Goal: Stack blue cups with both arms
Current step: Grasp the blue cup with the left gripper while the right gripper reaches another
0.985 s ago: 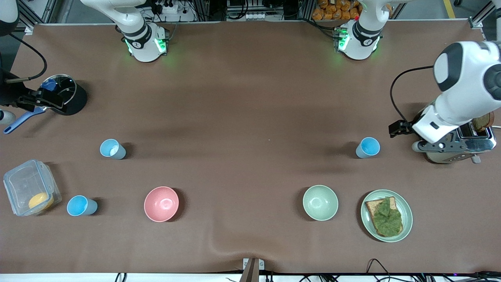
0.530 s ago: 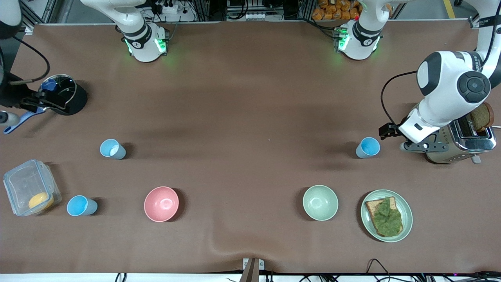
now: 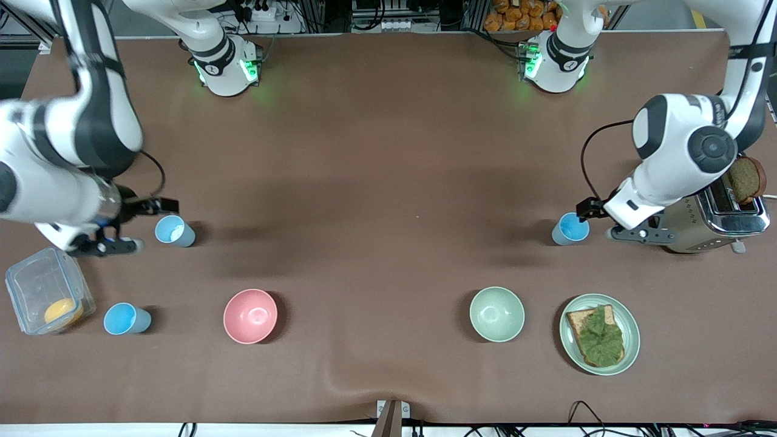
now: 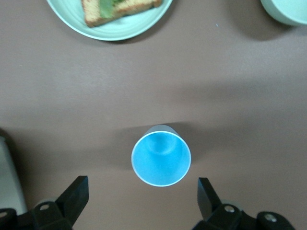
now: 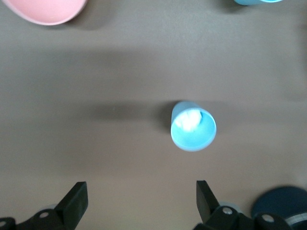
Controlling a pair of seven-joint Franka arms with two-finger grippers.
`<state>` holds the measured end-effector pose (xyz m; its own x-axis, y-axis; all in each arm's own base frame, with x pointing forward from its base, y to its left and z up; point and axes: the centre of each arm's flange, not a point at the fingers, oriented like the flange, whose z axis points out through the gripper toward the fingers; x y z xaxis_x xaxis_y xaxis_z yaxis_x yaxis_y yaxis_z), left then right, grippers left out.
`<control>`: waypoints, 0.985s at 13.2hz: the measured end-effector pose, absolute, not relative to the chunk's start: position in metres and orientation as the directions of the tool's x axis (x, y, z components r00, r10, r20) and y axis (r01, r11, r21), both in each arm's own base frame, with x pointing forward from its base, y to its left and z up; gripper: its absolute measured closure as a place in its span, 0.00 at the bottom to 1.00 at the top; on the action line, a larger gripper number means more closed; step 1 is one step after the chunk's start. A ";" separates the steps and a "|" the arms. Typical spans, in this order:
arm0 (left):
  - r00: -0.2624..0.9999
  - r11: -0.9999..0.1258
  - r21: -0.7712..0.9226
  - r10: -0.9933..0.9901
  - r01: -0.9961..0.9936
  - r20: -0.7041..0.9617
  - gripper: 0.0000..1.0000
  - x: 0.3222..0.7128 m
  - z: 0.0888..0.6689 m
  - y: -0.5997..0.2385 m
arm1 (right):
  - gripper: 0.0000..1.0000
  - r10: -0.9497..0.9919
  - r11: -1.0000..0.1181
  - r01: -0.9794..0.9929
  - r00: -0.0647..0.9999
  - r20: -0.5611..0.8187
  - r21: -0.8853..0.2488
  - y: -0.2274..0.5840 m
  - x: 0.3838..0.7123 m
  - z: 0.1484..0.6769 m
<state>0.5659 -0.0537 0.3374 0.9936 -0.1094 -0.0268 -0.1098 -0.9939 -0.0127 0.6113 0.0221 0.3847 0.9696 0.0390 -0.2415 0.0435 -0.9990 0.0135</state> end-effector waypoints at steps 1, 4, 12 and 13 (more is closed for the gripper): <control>0.993 -0.994 -0.011 -0.112 -0.113 -0.037 0.00 0.566 0.331 -0.055 | 0.00 0.037 -0.999 0.042 0.974 -0.225 0.016 0.020 0.609 0.360; 0.992 -0.994 -0.007 -0.110 -0.111 -0.056 0.00 0.567 0.313 -0.054 | 0.00 0.033 -0.999 0.037 0.983 -0.182 0.022 0.014 0.595 0.311; 0.992 -0.997 0.006 -0.082 -0.082 -0.094 0.00 0.570 0.261 -0.038 | 0.00 0.053 -0.998 0.058 0.981 -0.187 0.023 -0.020 0.580 0.244; 0.992 -0.997 0.006 -0.081 -0.081 -0.098 0.03 0.570 0.257 -0.038 | 0.00 0.056 -0.998 0.061 0.980 -0.192 0.023 -0.020 0.578 0.240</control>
